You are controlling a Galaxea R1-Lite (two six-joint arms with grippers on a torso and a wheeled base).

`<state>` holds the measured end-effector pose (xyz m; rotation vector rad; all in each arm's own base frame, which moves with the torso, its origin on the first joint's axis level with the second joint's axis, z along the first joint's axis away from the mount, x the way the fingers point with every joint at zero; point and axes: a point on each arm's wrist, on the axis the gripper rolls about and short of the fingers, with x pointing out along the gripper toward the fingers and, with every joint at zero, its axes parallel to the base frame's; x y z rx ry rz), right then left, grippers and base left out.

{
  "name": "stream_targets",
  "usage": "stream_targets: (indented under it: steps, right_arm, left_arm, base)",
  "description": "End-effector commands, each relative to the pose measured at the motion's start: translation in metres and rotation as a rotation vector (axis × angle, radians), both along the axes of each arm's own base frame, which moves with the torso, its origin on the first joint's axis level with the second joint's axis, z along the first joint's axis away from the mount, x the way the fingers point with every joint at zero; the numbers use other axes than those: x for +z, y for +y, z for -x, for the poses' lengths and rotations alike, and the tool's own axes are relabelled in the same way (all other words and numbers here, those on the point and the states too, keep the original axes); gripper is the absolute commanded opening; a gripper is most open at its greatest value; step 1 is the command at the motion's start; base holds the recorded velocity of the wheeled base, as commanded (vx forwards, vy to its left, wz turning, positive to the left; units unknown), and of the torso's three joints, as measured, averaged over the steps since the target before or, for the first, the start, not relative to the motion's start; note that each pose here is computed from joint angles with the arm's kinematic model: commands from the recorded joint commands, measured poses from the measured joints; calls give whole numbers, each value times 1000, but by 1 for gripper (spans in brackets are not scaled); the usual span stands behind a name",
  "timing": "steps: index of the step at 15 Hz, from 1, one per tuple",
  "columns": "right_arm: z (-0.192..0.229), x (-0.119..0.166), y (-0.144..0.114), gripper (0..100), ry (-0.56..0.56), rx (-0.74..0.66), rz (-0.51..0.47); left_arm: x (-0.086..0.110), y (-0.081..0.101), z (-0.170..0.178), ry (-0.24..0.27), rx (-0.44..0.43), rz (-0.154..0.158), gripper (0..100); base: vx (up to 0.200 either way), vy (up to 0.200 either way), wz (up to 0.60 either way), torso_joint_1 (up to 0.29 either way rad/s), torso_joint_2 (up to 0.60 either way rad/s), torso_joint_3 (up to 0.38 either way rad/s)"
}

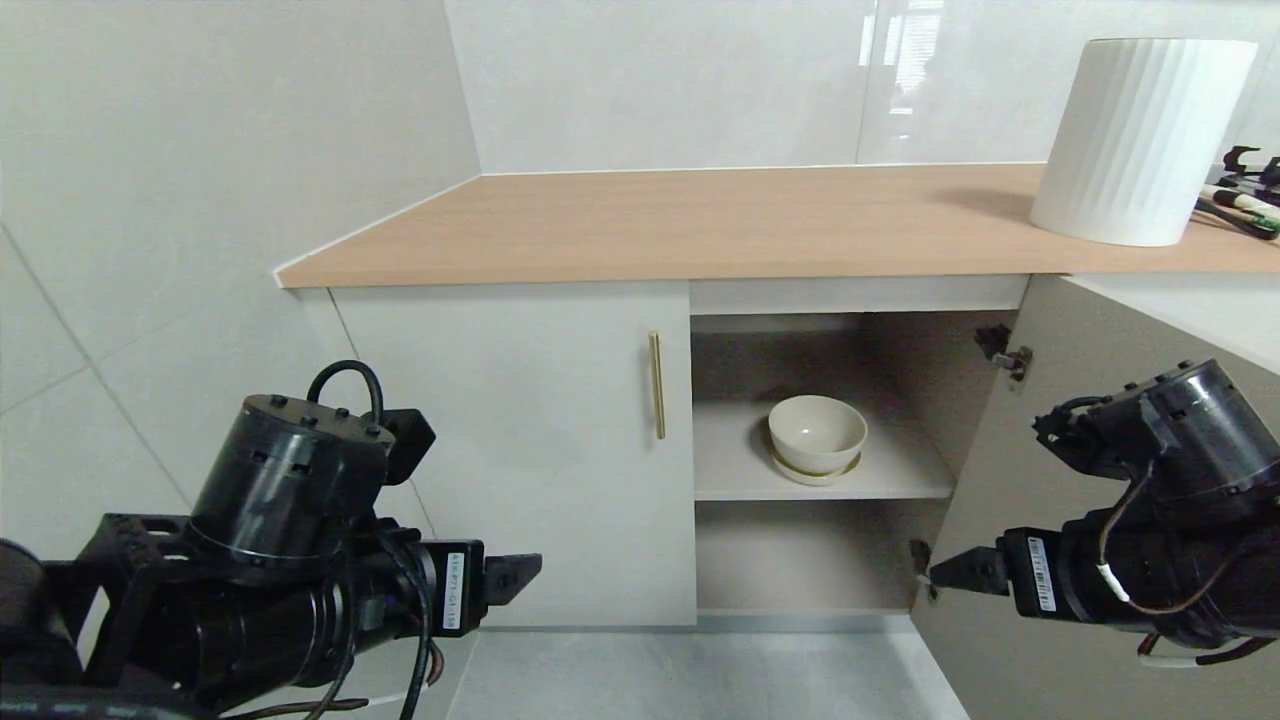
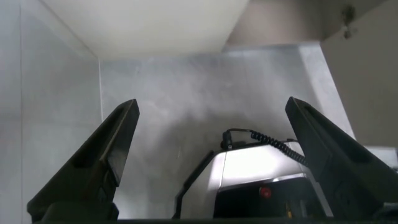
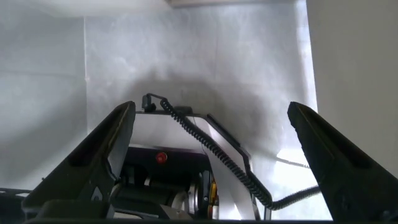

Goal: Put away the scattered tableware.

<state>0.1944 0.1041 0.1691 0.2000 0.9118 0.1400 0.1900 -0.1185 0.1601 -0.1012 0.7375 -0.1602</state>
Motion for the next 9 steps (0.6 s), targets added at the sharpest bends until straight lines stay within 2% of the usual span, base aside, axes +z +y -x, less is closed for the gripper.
stream_targets:
  steps: [1, 9]
  right_arm:
    - [0, 0, 1, 100, -1, 3, 0]
    - [2, 0, 4, 100, 1, 18, 0]
  left_arm:
    - [-1, 0, 0, 3, 0, -2, 100]
    - [-1, 0, 0, 3, 1, -3, 100]
  base:
    - [-200, 0, 0, 7, 7, 2]
    - [-200, 0, 0, 3, 2, 4]
